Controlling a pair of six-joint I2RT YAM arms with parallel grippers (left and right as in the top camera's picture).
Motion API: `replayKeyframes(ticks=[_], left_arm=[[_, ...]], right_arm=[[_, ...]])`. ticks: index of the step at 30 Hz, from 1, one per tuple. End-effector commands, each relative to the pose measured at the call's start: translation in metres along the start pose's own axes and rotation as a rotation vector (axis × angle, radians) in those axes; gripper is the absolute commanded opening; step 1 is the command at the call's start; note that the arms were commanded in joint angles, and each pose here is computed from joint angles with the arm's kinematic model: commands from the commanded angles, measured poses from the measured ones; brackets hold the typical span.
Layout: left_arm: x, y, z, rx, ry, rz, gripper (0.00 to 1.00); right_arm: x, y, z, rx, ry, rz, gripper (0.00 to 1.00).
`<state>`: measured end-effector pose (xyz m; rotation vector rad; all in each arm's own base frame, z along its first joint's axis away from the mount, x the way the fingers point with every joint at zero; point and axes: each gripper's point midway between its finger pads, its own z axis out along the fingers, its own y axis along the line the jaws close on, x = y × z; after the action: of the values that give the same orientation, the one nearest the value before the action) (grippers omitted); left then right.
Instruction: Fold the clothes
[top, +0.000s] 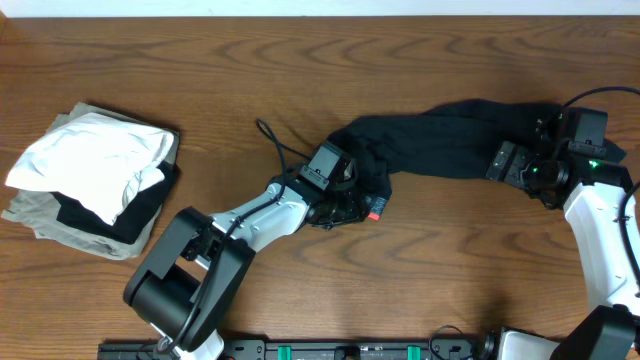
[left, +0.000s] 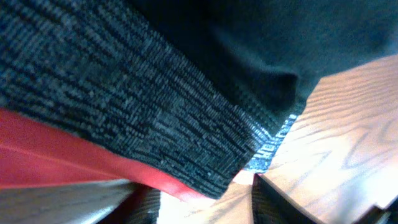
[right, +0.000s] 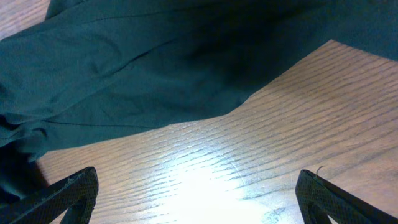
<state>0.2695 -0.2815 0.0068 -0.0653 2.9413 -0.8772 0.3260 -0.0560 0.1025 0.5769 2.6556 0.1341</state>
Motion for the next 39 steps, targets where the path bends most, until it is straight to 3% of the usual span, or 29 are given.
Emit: replayKeyframes(ticks=[1,13,16,20,25,29,39], left_arm=[[0.015,0.026,0.014,-0.075,0.045,-0.045,0.36],[0.007,0.017,0.014,-0.037,0.019,-0.029,0.36],[0.019,0.000,0.015,0.046,0.086,-0.048,0.57],[0.036,-0.005,0.016,0.047,0.156,-0.227,0.68],[0.029,0.000,0.018,0.001,0.106,-0.415,0.82],[0.017,0.006,0.019,-0.025,0.035,-0.501,0.86],[-0.012,0.029,0.015,-0.119,-0.165,-0.531,0.86]], right_arm=[[-0.006,0.000,-0.005,-0.004,-0.020,0.016,0.99],[-0.005,0.000,-0.005,-0.007,-0.019,0.015,0.99],[-0.005,0.000,-0.005,-0.006,-0.019,0.015,0.99],[-0.005,0.000,-0.005,-0.006,-0.020,0.015,0.99],[-0.005,0.000,-0.005,-0.006,-0.019,0.015,0.99],[-0.005,0.000,-0.005,-0.007,-0.019,0.015,0.99],[-0.004,0.000,-0.005,-0.005,-0.016,0.016,0.99]])
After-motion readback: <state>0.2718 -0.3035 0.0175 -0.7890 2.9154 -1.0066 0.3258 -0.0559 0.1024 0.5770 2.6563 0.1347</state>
